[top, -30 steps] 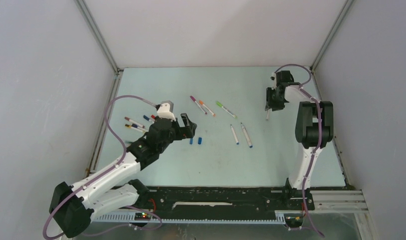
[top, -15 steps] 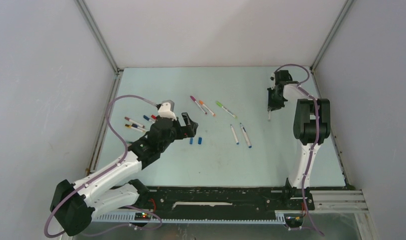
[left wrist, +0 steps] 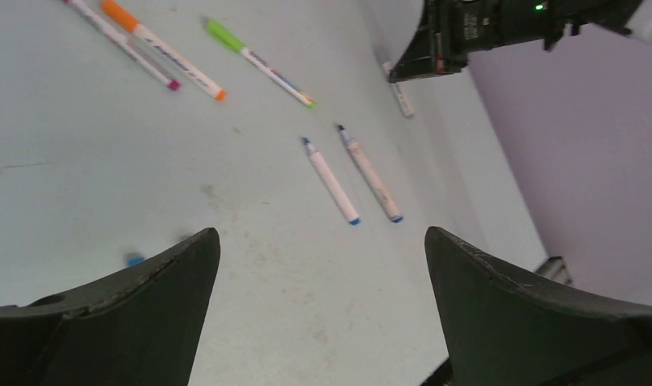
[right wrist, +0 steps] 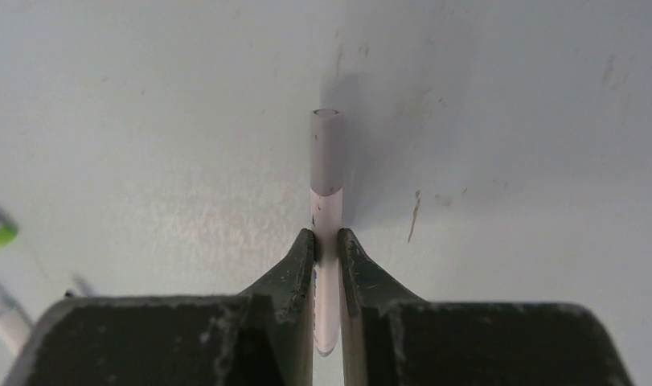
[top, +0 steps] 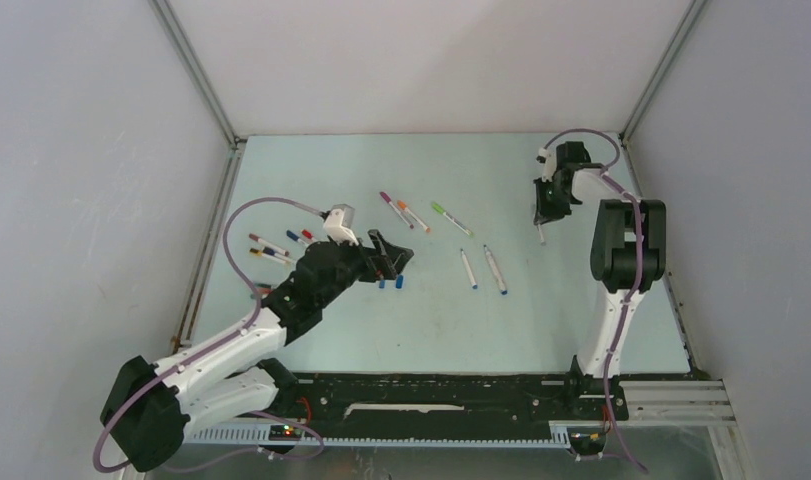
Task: Open the pen caps
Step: Pick up the pen from the center of the board, then open the pen cap from the pen.
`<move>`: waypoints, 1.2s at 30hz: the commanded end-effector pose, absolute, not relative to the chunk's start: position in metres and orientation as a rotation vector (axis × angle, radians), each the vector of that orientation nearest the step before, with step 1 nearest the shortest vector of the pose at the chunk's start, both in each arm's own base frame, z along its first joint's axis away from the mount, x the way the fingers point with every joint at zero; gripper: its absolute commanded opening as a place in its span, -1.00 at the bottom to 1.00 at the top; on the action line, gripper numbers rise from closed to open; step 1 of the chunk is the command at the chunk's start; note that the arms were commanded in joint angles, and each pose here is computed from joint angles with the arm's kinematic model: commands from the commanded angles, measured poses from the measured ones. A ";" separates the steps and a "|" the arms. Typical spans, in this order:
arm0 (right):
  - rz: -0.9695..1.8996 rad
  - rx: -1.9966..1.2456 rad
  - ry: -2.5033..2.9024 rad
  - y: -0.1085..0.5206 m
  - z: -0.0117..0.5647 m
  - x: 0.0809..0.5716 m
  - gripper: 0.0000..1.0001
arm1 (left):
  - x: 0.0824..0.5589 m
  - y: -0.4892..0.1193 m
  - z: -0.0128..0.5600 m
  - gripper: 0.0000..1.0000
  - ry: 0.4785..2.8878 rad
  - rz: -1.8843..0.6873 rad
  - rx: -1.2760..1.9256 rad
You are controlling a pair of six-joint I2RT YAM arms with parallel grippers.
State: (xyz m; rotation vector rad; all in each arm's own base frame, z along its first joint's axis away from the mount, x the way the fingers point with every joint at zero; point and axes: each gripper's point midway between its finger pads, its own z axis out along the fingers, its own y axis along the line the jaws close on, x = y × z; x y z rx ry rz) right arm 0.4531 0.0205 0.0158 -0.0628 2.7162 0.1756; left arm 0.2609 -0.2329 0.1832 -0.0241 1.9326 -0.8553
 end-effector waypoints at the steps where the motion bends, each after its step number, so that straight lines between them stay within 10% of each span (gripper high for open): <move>1: 0.430 -0.210 2.591 0.033 0.067 0.442 -1.00 | 0.252 -0.257 0.221 0.99 1.778 -1.100 0.002; 19: 1.407 -0.617 1.942 0.140 0.223 0.322 -1.00 | 0.258 -0.307 0.273 0.99 1.552 -1.518 -0.028; 36: 1.653 -0.850 1.851 0.207 0.229 0.279 -1.00 | 0.300 -0.351 0.268 0.94 1.555 -1.585 -0.147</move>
